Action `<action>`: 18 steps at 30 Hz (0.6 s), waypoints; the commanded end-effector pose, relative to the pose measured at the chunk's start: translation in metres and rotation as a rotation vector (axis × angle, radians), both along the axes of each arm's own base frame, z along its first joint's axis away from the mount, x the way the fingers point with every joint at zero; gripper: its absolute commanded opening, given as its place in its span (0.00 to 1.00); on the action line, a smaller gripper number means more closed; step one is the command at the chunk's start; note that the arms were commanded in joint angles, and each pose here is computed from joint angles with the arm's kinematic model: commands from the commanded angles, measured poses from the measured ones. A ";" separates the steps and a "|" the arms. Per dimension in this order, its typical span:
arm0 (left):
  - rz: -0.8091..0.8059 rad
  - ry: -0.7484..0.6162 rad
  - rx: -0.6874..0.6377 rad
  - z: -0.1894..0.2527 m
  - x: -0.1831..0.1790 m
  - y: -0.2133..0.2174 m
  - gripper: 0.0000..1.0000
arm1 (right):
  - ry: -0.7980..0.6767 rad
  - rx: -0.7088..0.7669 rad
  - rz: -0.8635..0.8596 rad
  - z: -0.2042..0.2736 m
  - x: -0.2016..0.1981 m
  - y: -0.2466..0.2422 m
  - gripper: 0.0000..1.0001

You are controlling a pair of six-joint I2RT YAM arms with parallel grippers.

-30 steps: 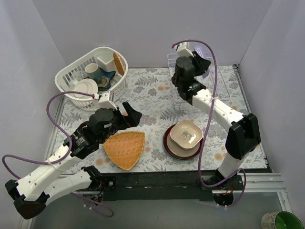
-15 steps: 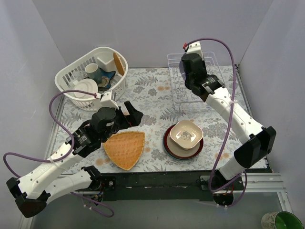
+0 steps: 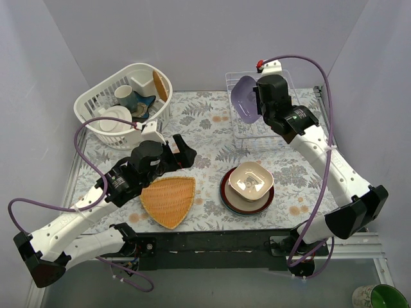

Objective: Load the plates into the dish rack
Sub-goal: Place the plate at the center of the board.

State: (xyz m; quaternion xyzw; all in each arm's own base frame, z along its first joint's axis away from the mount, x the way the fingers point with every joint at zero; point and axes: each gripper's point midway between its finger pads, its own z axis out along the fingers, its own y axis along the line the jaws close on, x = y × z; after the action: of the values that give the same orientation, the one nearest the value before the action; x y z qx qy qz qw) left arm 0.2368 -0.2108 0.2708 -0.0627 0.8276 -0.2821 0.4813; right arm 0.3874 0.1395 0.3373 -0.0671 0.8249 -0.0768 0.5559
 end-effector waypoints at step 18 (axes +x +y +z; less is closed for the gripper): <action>0.071 -0.088 0.012 0.032 0.009 0.017 0.98 | 0.355 0.295 0.563 -0.082 -0.051 0.109 0.01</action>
State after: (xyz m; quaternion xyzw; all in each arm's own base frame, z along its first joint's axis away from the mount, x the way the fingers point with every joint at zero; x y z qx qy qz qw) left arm 0.2416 -0.2051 0.2803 -0.0660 0.8203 -0.2707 0.4995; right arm 0.3495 0.2224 0.2751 -0.1944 0.8614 0.1430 0.4469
